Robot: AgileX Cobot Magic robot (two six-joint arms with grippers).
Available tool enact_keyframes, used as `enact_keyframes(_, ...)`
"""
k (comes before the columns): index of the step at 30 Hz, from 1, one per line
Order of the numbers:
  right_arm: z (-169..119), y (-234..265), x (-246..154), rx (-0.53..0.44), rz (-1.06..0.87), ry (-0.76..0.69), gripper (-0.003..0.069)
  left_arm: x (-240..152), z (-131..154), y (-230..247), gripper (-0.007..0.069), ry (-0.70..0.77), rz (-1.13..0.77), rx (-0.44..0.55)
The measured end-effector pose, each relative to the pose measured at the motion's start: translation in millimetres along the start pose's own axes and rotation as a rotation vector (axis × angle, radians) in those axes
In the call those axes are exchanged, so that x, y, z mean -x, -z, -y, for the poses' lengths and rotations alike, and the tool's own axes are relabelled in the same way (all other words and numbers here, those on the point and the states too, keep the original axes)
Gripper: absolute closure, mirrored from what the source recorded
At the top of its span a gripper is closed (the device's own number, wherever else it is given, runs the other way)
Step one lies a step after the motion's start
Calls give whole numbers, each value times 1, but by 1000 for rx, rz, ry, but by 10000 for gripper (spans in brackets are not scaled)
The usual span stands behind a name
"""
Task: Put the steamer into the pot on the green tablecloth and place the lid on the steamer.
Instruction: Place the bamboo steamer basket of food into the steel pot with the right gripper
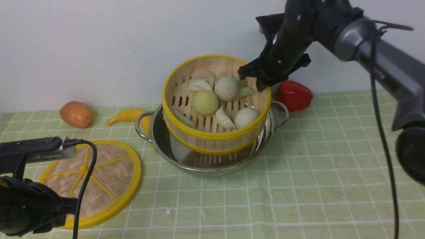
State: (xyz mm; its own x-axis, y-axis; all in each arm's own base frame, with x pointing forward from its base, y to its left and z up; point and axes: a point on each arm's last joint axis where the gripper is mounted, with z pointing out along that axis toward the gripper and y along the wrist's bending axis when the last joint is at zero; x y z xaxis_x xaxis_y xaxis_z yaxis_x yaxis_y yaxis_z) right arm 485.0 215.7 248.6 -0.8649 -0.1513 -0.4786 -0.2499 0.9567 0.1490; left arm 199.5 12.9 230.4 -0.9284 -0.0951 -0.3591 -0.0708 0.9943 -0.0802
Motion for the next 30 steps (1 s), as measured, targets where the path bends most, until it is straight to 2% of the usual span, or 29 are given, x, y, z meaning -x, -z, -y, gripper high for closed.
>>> enact_keyframes(7,-13,-25,-1,11,4,8,601,0,0,0,477,0,1,0)
enact_keyframes(25,-5,-61,-14,-52,-59,21,601,3,0,0,477,-7,28,3)
enact_keyframes(28,-5,-61,-14,-45,-60,17,573,4,0,0,470,-40,45,6)
enact_keyframes(30,-8,-61,-14,-21,-61,0,509,5,-1,0,458,-54,57,7)
